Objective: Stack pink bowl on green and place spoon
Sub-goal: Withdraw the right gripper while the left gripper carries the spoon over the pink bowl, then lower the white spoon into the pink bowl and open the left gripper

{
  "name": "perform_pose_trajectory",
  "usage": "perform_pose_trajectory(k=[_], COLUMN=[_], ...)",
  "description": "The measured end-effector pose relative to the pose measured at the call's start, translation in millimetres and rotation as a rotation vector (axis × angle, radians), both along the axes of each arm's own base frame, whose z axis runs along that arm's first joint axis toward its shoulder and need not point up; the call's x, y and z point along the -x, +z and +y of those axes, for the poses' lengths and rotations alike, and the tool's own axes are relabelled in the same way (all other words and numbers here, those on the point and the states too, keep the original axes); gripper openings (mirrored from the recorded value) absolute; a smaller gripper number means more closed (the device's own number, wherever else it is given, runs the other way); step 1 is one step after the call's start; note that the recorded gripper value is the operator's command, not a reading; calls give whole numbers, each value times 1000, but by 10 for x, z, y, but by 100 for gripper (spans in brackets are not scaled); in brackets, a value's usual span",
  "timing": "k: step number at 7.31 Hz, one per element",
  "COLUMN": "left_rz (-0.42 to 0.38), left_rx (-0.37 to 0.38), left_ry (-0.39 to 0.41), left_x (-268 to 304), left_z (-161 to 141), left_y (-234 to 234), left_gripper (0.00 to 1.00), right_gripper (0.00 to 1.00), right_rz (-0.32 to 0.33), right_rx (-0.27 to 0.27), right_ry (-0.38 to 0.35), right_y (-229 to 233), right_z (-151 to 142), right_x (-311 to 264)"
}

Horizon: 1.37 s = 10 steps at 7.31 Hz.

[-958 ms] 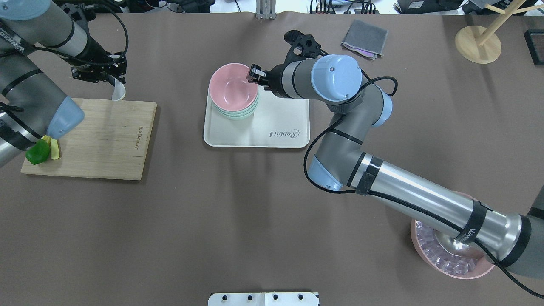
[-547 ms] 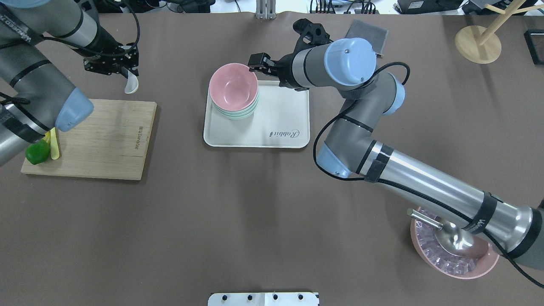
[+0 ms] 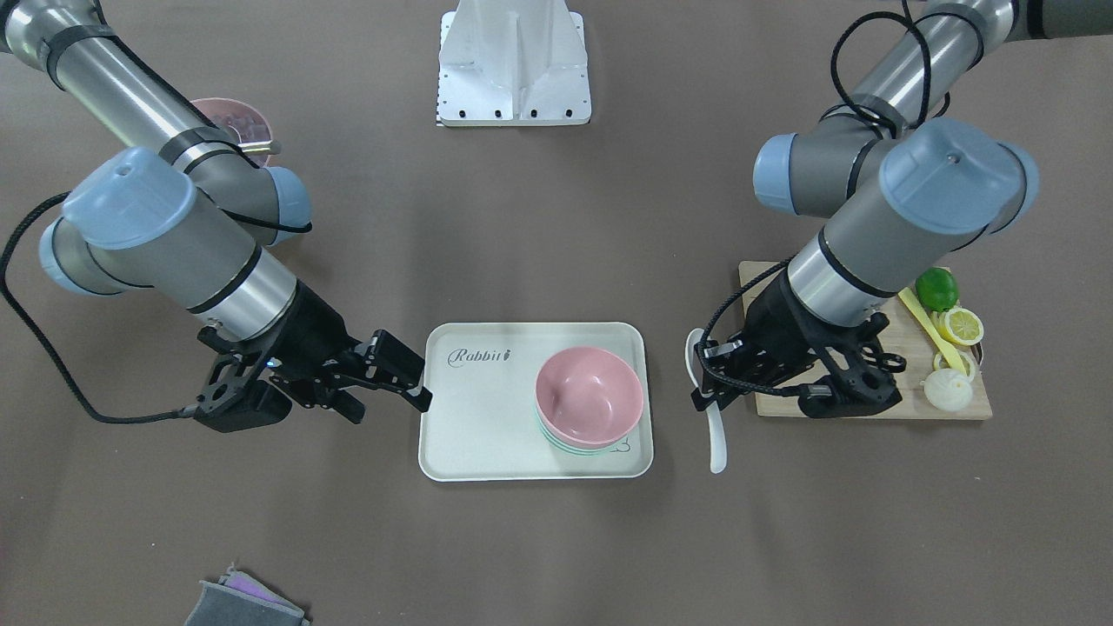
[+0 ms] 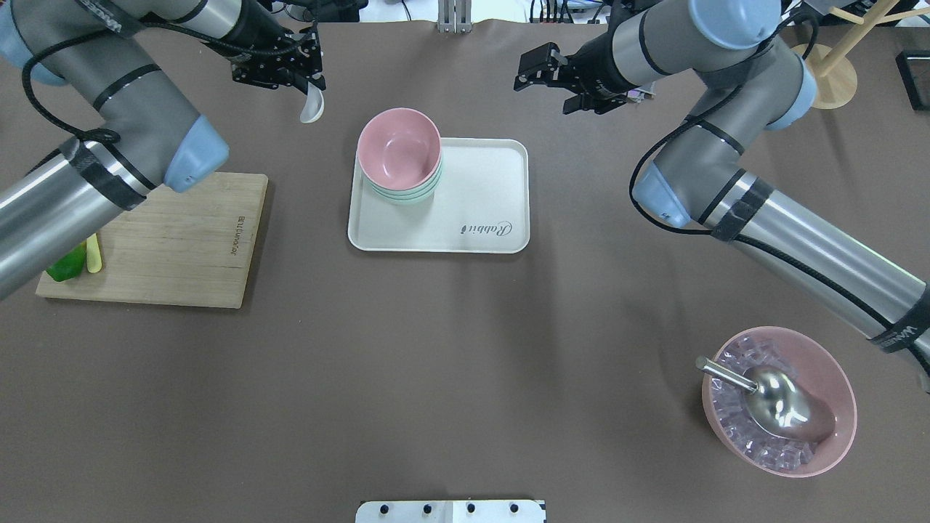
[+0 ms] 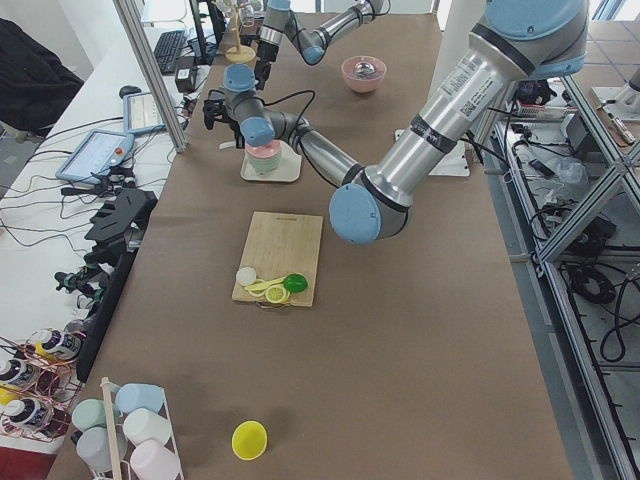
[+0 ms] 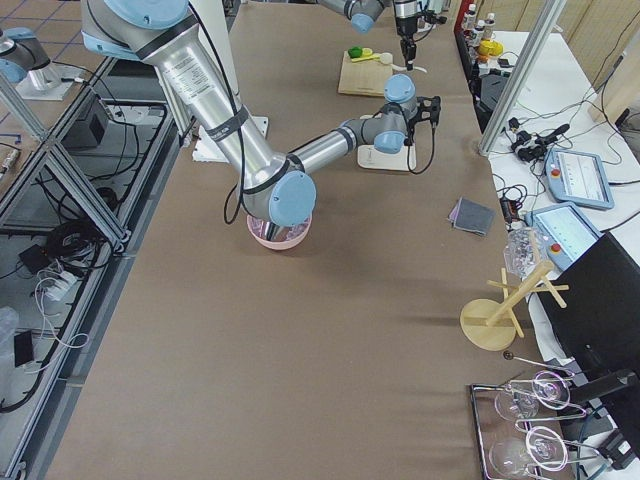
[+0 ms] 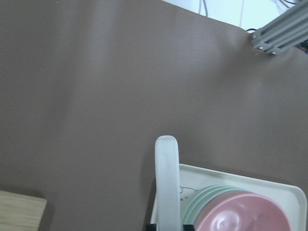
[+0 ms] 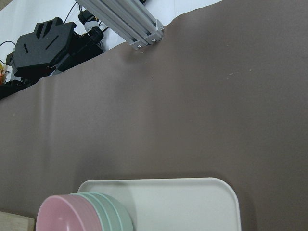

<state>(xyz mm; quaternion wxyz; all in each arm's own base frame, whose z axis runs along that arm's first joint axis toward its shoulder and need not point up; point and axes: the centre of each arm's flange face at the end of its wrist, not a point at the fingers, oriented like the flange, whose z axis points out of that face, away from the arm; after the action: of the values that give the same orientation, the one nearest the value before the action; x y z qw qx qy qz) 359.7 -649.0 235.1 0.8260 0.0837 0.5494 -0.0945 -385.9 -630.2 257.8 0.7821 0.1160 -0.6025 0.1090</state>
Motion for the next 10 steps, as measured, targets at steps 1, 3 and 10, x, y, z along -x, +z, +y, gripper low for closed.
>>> perform_pose_trajectory(k=[1, 3, 10], left_rz=[25, 78, 113], left_rx=[-44, -91, -141], left_ry=[14, 8, -68], left_x=[-195, -652, -1093], left_z=[50, 310, 521], left_y=[-5, -84, -312], left_gripper=[0, 0, 0], right_gripper=[100, 100, 100], right_rz=[2, -1, 28], right_rx=[-3, -6, -42], right_ry=[-15, -31, -40], right_y=[57, 98, 282], right_z=[-55, -123, -124], right_x=[-155, -351, -444])
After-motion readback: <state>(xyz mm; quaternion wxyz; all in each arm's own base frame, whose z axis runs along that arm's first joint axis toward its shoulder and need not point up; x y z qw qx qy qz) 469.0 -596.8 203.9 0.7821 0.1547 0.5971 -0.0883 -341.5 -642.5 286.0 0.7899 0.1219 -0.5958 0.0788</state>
